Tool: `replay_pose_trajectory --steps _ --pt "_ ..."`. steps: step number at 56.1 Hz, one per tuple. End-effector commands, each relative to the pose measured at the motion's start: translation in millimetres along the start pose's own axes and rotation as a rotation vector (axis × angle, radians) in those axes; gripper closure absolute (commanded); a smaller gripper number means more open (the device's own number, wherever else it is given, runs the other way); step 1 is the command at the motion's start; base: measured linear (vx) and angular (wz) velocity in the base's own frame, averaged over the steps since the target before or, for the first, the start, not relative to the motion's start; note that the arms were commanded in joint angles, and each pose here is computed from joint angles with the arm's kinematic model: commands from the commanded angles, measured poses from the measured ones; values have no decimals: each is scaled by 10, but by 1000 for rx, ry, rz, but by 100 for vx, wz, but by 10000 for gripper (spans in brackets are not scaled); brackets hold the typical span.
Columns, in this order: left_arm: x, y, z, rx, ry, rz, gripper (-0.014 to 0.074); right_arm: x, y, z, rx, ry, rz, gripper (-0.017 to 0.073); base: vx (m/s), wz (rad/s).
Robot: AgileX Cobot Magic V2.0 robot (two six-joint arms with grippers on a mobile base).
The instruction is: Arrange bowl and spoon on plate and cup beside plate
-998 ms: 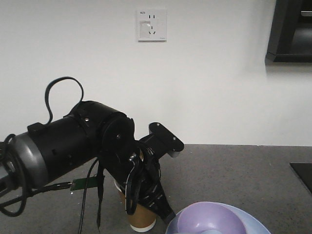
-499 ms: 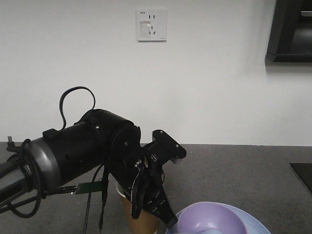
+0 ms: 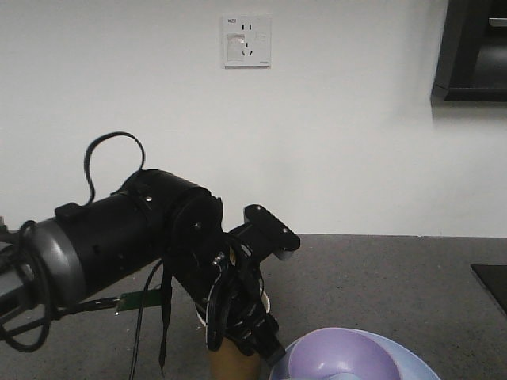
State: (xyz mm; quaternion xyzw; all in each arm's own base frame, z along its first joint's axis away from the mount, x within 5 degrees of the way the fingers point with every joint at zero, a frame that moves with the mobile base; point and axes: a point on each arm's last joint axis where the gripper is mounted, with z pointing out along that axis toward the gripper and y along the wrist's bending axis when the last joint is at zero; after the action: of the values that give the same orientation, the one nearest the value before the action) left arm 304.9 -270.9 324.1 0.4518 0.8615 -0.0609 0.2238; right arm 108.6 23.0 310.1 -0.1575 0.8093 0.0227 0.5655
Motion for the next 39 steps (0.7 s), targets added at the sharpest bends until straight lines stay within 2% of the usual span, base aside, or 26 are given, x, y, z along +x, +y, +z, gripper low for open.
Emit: replay_pose_trajectory --steps 1,4,9,16,21,28,33,39 --pt "-79 -33 -612 -35 -191 5 75 -152 -37 -41 32 -96 -8 568 0 0" --pt "-63 -52 -758 -41 -223 8 121 -152 -37 -41 32 -96 -8 568 0 0" --pt "-9 -92 -1089 -54 -297 14 281 -152 -37 -41 32 -96 -8 568 0 0" --pt "121 -121 -1609 -85 -429 17 592 -153 -38 -41 32 -97 -8 568 0 0" --pt "267 -154 -2060 -120 -568 25 601 -154 -34 -41 28 -99 3 568 0 0" --pt "579 -224 -2445 -161 -732 27 599 -161 -16 -41 5 -106 57 567 0 0" --pt "924 -301 -2403 -168 -782 16 598 -165 2 -40 -17 -114 106 567 0 0" --pt "1428 -409 -2208 -156 -836 -46 597 -166 14 -62 -26 -138 124 566 0 0"
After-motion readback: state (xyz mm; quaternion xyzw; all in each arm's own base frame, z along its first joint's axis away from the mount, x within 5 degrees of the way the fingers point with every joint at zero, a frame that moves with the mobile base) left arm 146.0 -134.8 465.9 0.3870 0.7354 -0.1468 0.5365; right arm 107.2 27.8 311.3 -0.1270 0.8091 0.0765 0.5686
